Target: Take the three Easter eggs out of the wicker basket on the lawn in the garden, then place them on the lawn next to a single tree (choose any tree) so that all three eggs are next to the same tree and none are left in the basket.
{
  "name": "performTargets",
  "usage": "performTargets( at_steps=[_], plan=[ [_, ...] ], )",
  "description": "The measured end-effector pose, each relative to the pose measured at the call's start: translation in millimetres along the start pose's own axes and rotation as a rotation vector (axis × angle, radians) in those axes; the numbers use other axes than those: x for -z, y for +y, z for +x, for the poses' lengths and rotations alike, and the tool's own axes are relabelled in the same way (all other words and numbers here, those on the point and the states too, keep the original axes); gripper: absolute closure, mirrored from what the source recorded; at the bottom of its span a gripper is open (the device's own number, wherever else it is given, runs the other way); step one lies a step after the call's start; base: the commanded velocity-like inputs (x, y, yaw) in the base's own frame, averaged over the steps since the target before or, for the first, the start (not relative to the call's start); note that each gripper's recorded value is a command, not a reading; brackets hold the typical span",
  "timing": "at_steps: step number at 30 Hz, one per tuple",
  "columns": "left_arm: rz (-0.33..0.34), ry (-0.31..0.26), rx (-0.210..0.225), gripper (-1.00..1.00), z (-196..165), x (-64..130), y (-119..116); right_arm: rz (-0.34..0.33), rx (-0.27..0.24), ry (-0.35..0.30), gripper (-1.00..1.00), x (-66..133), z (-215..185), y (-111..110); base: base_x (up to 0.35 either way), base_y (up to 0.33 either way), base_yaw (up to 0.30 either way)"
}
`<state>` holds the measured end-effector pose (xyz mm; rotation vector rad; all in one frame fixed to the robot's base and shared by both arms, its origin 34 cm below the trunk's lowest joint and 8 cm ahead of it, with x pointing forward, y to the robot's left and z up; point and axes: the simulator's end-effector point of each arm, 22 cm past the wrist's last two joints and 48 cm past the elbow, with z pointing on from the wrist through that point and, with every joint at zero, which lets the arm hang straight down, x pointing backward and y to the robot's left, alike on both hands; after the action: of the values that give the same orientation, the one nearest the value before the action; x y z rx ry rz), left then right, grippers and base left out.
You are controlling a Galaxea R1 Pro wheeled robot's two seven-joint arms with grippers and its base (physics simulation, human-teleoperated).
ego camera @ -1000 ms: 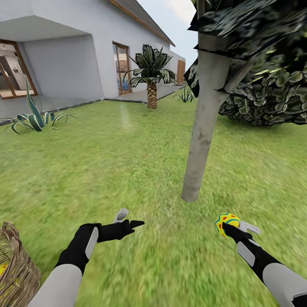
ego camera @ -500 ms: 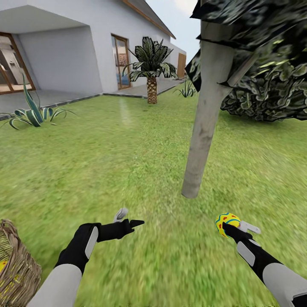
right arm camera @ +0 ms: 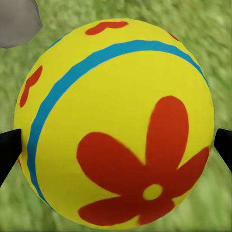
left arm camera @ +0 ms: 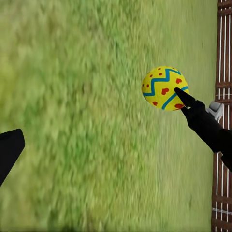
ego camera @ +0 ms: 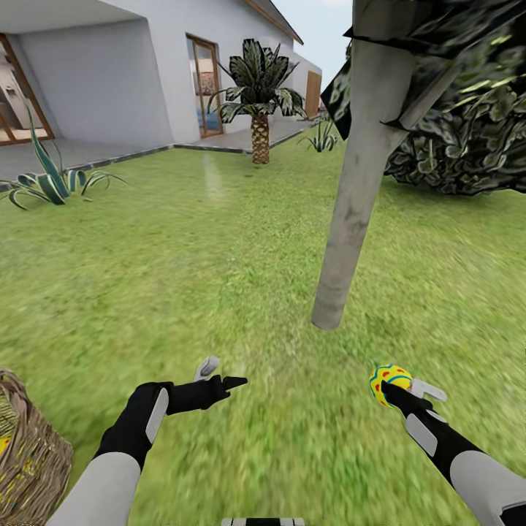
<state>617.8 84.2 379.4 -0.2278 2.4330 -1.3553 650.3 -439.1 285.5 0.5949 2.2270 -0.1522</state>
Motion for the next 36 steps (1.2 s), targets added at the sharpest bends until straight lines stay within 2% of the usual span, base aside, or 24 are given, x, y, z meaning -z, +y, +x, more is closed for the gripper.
performTargets(
  at_steps=[4,15,21,36],
  plan=[
    [0.0,0.0,0.0,-1.0,0,0.0,0,0.001,0.0,0.001,1.0,0.0,1,0,0.008,-0.036,0.0],
    [-0.001,0.001,0.001,-1.0,0,0.1,0,0.0,0.003,0.001,1.0,0.2,0,0,0.112,-0.235,0.0],
    [-0.002,0.0,0.0,-1.0,0,0.1,0,0.0,0.003,0.0,1.0,0.1,0,0,0.019,-0.024,0.0],
    [-0.02,0.033,0.049,-1.0,16,-13.4,29,0.02,0.027,0.051,1.0,-14.1,35,-9,0.0,0.0,0.0]
  ],
)
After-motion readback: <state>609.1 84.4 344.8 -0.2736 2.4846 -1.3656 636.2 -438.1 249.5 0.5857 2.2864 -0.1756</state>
